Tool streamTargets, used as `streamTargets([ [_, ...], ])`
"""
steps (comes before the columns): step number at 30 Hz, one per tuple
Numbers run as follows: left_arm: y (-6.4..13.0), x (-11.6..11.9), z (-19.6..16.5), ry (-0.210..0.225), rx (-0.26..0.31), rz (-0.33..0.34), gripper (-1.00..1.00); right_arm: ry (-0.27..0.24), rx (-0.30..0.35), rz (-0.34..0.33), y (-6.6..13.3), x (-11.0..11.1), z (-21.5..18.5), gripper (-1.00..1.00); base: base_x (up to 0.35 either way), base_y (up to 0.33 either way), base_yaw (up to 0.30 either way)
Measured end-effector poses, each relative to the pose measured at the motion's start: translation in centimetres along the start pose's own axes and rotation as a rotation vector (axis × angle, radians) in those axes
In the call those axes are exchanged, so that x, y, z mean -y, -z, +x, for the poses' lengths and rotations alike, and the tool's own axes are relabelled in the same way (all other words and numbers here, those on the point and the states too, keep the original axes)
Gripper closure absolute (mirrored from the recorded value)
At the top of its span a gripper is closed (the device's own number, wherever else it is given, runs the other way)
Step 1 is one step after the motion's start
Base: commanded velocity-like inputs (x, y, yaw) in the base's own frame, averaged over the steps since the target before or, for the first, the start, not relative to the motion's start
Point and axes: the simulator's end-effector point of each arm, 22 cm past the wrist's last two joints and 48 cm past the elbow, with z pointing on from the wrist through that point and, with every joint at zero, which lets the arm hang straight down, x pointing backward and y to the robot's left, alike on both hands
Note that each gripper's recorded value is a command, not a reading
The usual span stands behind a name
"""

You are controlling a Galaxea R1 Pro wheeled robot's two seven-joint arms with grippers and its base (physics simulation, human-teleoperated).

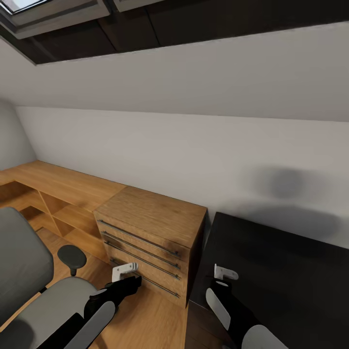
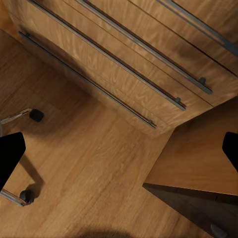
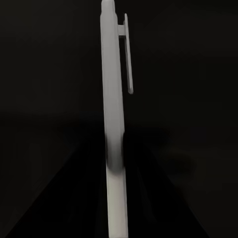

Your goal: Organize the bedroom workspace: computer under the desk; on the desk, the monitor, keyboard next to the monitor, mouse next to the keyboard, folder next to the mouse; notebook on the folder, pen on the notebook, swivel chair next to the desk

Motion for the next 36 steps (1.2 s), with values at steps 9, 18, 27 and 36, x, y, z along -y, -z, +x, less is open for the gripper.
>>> streamTargets([
  [9, 0.0, 0.0, 0.0, 0.0, 0.0, 0.0, -1.0, -0.001, 0.0, 0.0, 0.0, 0.0, 0.0, 1.0, 0.0, 0.0, 0.0],
  [18, 0.0, 0.0, 0.0, 0.0, 0.0, 0.0, -1.0, -0.003, -0.001, 0.002, 0.0, 0.0, 0.0, 1.0, 0.0, 0.0, 0.0],
  [27, 0.1, 0.0, -0.1, 0.0, 0.0, 0.0, -1.0, 0.001, -0.002, 0.004, 0.0, 0.2, 0.1, 1.0, 0.0, 0.0, 0.0],
  [36, 1.0, 0.1, -0.7, -0.002, -0.001, -0.001, -1.0, -0.003, -0.017, 0.018, 0.8, 0.7, 0.1, 1.0, -0.002, 0.0, 0.0],
])
